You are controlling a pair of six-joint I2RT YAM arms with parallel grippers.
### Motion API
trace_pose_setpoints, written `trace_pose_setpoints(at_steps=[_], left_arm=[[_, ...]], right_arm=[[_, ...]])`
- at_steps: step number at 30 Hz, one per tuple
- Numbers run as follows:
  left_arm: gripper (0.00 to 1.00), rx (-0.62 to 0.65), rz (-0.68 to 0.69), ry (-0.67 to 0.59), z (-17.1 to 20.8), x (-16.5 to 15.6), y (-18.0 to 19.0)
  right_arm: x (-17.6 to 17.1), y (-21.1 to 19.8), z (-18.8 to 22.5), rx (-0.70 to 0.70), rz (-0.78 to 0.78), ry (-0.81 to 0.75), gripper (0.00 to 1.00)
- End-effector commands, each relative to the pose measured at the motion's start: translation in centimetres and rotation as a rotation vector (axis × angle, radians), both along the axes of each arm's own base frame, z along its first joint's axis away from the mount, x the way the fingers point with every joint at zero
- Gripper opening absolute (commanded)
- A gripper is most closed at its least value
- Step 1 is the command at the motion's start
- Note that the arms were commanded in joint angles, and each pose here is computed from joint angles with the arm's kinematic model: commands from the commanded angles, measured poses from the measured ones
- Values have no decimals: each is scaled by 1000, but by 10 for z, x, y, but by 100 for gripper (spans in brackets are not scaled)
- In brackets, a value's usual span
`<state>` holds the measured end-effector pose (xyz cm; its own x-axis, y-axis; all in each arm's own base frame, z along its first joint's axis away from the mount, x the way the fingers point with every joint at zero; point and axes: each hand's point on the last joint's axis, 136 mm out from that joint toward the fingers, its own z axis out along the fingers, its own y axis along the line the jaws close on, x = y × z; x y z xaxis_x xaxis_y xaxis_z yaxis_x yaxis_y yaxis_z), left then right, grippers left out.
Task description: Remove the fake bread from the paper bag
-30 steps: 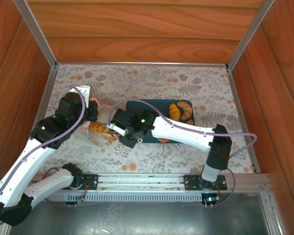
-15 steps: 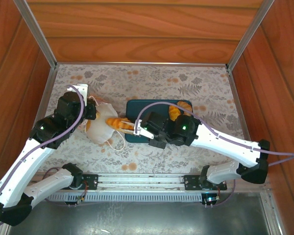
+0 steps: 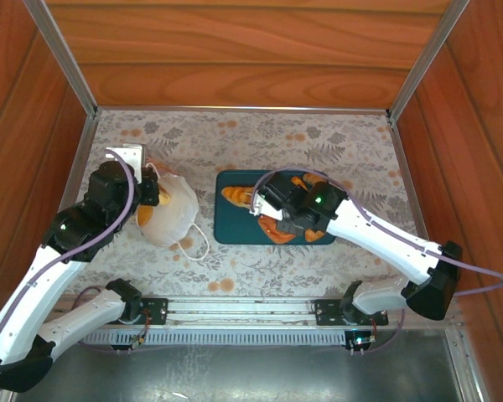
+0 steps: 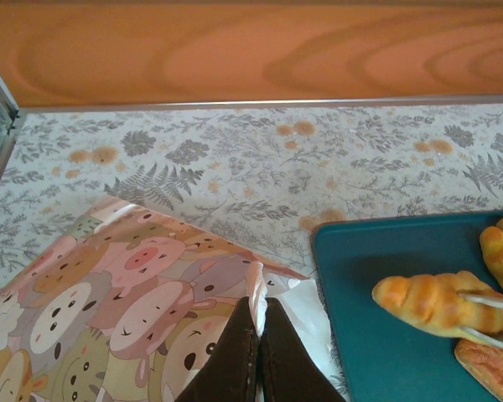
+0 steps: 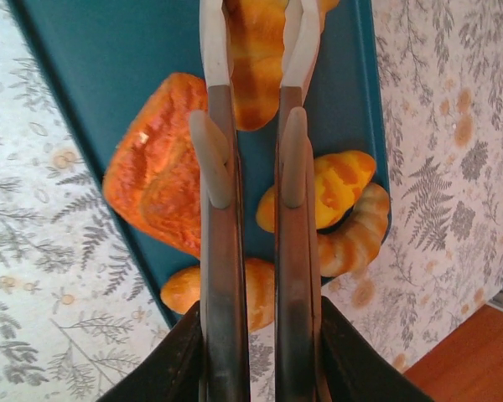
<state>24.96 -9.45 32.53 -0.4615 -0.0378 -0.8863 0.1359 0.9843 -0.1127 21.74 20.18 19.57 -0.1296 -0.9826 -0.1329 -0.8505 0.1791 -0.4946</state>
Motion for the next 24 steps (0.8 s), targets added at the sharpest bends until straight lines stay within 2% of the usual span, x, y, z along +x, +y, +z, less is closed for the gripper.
trace_pose_setpoints(at_steps=[1,16,24], left_arm=[[0,-2,13,-37,5,1,4],[0,4,-15,-41,3,2,-1],[0,4,-14,-43,4,2,-1]], right_arm=[[27,5,4,25,-27,-69,24],[61,-20,-34,-96,-182,-47,24],[54,-34,-48,-137,-259,28,26]])
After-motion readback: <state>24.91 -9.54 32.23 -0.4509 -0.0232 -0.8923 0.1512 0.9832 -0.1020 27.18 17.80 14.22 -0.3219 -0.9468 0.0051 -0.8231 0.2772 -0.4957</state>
